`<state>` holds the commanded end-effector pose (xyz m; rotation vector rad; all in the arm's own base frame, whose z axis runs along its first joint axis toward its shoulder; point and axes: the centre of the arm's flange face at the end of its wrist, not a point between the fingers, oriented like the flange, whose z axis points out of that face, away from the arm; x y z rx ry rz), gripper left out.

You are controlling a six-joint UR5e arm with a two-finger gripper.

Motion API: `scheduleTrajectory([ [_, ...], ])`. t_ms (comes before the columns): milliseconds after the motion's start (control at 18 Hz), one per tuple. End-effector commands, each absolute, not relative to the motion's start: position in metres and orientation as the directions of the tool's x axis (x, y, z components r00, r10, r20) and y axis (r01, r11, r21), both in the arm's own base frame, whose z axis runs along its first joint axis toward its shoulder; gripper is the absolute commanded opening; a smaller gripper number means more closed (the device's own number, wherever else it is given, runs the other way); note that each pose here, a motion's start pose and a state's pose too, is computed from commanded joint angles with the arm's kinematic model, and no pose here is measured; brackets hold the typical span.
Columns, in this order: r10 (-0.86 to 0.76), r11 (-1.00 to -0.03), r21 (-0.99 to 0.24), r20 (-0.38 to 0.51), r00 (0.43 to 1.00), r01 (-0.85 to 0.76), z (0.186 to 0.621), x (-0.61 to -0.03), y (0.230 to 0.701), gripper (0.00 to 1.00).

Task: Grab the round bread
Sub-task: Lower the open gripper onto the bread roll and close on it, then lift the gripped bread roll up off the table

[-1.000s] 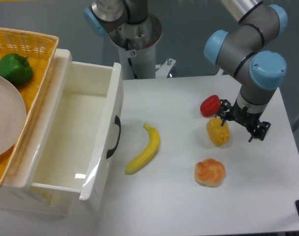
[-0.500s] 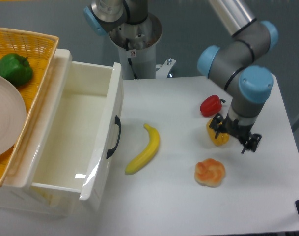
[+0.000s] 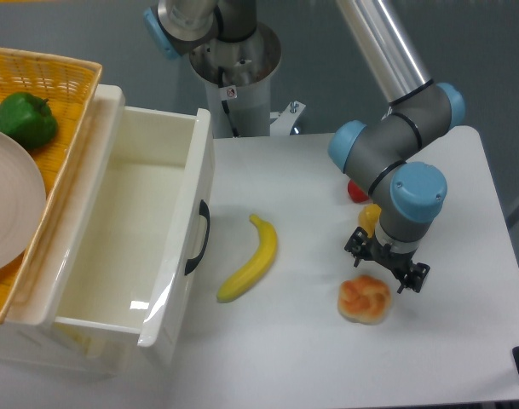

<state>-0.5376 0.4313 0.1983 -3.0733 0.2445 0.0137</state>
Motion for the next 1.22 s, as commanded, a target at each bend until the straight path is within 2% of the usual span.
scheduleTrajectory([
  [167, -0.16, -0.987, -0.029, -0.013, 0.987, -0.161, 0.192, -0.535, 0.433, 1.0],
  [222, -0.156, -0.987, -0.022, -0.017, 0.988, -0.156, 0.192, -0.536, 0.433, 0.96],
  [389, -0.135, -0.991, -0.022, -0.021, 0.991, -0.135, 0.197, -0.536, 0.432, 0.16],
  [444, -0.115, -0.993, -0.023, -0.021, 0.993, -0.115, 0.197, -0.536, 0.432, 0.03],
  [500, -0.088, -0.996, -0.025, -0.023, 0.996, -0.088, 0.198, -0.537, 0.433, 0.0],
  [944, 0.002, -0.999, -0.051, -0.058, 0.998, -0.001, 0.225, -0.544, 0.432, 0.0],
  [1111, -0.001, -0.998, -0.055, -0.087, 0.996, -0.006, 0.249, -0.55, 0.426, 0.0],
  [1222, -0.045, -0.998, -0.042, -0.069, 0.997, -0.048, 0.264, -0.556, 0.424, 0.0],
])
